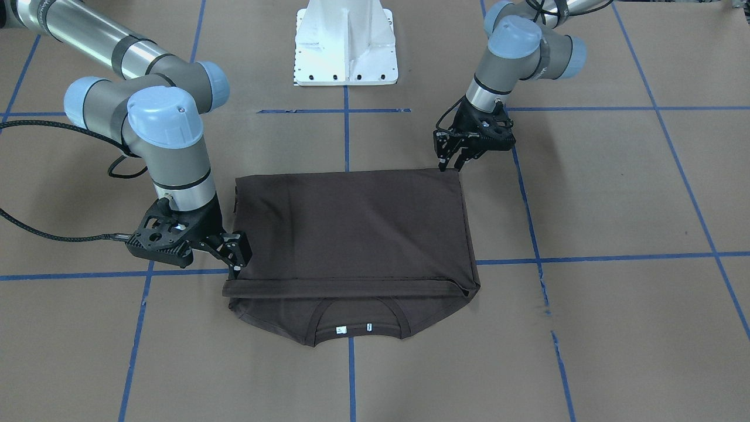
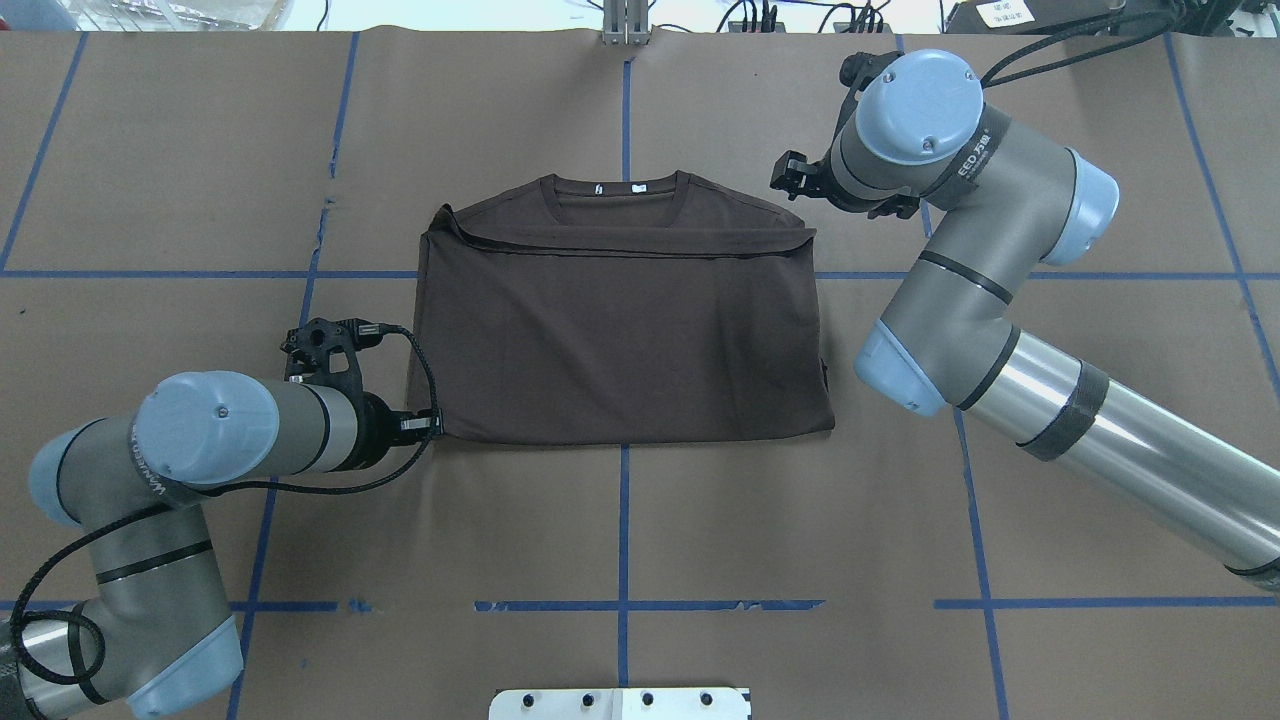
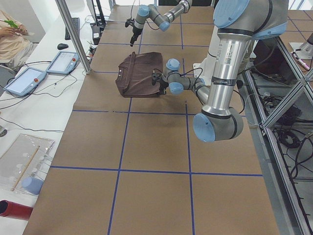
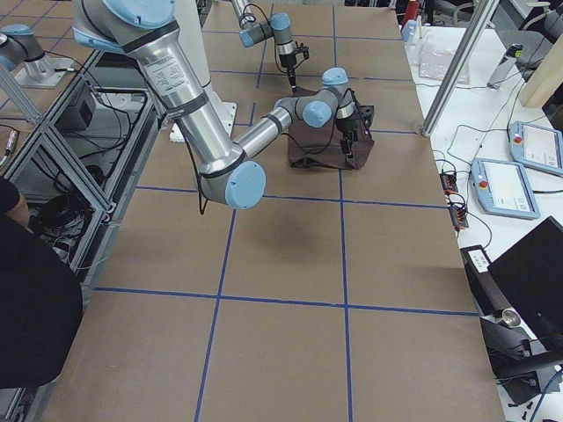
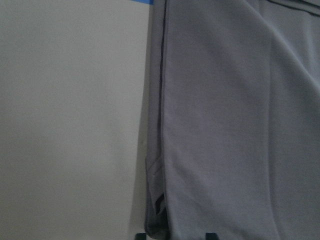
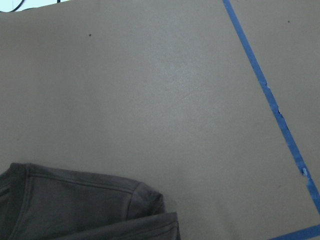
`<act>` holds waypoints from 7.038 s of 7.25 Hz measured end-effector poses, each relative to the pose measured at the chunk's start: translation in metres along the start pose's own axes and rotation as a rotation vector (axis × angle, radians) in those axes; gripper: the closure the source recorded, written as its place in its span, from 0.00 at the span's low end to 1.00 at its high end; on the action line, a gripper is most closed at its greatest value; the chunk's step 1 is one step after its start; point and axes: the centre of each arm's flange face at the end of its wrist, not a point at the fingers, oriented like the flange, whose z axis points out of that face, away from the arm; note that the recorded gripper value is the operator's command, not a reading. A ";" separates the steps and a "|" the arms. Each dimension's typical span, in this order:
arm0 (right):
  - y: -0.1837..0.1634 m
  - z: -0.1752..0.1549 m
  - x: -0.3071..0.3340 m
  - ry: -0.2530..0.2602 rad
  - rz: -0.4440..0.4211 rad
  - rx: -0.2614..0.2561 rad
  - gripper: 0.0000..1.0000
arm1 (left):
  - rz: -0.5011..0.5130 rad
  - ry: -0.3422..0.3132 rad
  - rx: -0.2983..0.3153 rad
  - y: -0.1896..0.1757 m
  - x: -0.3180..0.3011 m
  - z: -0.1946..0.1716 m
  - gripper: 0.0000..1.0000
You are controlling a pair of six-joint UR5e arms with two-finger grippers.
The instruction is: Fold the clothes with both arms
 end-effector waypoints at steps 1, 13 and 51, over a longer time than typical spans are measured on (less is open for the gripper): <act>0.000 0.000 0.000 0.000 0.000 0.000 0.00 | 0.000 -0.002 -0.002 0.002 0.000 0.001 1.00; 0.006 -0.019 -0.009 -0.038 0.016 0.008 0.00 | 0.261 -0.365 0.334 -0.375 -0.092 0.056 0.00; 0.298 -0.037 0.050 -0.100 -0.121 0.005 0.00 | 0.422 -0.145 0.283 -0.331 -0.095 -0.008 0.00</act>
